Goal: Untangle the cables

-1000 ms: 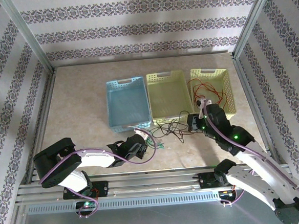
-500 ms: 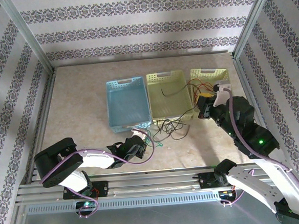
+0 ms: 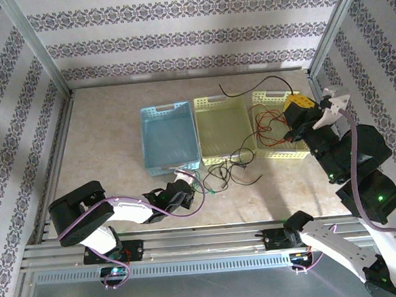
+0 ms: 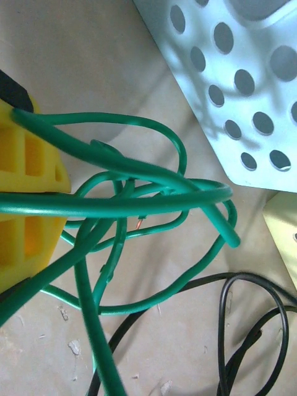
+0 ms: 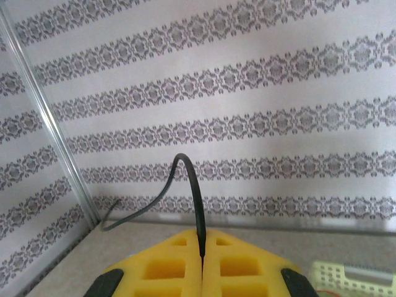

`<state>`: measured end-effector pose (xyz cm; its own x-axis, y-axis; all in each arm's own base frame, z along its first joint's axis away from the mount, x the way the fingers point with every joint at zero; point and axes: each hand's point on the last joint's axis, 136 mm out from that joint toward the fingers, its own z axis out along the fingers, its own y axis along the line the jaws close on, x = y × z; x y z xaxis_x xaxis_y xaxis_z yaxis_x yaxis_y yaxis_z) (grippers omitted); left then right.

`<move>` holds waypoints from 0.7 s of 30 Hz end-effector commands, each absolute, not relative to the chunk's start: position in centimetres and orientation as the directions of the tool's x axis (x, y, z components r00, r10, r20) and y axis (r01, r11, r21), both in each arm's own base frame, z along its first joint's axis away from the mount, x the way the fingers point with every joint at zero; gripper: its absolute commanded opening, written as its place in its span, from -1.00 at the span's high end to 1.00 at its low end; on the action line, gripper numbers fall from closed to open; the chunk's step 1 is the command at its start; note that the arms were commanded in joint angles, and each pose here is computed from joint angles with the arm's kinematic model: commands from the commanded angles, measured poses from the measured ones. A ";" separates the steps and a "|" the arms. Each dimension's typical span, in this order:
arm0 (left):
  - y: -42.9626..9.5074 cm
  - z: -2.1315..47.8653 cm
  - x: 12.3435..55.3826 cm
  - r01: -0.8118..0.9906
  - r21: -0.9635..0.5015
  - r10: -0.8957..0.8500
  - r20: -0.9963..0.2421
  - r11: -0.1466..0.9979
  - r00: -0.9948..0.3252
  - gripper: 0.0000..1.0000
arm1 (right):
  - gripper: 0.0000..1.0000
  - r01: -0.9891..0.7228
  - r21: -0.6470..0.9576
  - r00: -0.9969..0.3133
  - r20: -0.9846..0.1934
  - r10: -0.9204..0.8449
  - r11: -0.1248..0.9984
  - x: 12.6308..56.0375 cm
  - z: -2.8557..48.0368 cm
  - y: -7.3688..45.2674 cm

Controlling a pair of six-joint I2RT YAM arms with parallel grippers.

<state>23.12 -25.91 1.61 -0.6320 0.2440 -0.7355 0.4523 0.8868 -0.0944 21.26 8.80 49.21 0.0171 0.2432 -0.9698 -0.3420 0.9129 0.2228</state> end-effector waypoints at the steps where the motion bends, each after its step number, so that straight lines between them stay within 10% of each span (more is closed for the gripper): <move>1: -23.0 -2.7 21.1 0.451 -0.004 0.355 -0.609 0.893 -0.709 1.00 | 1.00 -0.364 0.192 0.092 -0.966 0.240 0.911 22.6 51.4 10.0; 11: -23.5 -1.9 21.3 0.462 -0.008 0.358 -0.620 0.887 -0.698 1.00 | 1.00 -0.379 0.163 0.139 -0.963 0.230 0.911 27.5 53.0 12.8; 21: -23.8 -0.5 21.6 0.470 -0.008 0.357 -0.640 0.882 -0.681 1.00 | 1.00 -0.260 0.272 -0.195 -0.954 0.226 0.926 38.5 38.6 13.4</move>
